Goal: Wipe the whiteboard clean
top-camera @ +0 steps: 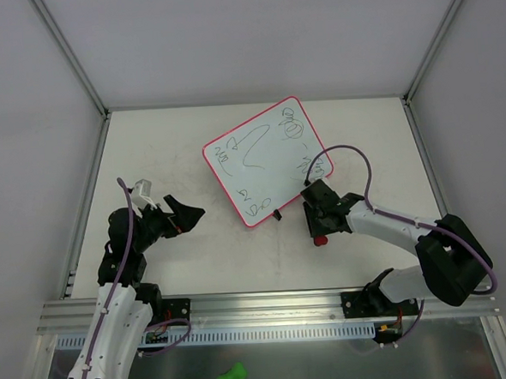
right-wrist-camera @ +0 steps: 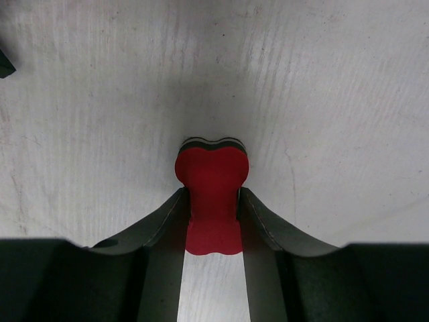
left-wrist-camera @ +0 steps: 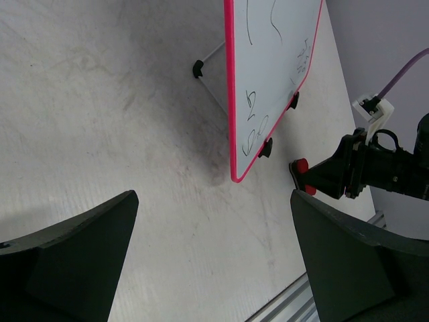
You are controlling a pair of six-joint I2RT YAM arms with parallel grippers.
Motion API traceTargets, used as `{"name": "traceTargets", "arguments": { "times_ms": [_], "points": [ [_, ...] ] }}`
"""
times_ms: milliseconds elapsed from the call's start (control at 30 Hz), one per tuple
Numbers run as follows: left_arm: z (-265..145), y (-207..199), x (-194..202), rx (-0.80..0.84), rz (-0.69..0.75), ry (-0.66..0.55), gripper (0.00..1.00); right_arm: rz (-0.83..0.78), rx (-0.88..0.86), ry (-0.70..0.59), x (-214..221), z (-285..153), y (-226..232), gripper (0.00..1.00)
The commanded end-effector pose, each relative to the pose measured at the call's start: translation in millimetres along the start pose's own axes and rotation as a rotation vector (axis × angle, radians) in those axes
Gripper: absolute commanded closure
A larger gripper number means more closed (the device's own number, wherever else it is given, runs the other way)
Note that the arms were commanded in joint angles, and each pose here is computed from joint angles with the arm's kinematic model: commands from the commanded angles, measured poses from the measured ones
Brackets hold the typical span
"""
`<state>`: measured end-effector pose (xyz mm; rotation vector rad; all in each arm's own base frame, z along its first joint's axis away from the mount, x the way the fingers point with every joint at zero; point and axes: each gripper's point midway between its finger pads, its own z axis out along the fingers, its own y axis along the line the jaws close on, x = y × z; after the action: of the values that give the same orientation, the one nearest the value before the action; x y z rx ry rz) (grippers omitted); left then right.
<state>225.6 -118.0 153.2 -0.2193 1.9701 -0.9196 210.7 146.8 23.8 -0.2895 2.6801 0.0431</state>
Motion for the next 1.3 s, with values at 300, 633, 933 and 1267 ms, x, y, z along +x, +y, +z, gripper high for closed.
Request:
{"name": "traceTargets", "arguments": {
  "times_ms": [300, 633, 933, 1267],
  "points": [
    [-3, -14, -8, 0.045, 0.006, -0.010, 0.01, 0.005, 0.015, 0.006, -1, 1, 0, 0.63],
    [3, -8, 1, 0.042, -0.047, 0.010, 0.02, 0.023, -0.063, -0.029, -12, -11, 14, 0.99],
    [19, -18, -1, 0.212, -0.061, -0.063, 0.21, 0.009, -0.169, -0.193, -63, -70, 29, 1.00],
    [49, -19, -20, 0.263, 0.000, -0.063, 0.60, -0.094, -0.277, -0.342, -151, -115, 70, 1.00]
  ]
}}
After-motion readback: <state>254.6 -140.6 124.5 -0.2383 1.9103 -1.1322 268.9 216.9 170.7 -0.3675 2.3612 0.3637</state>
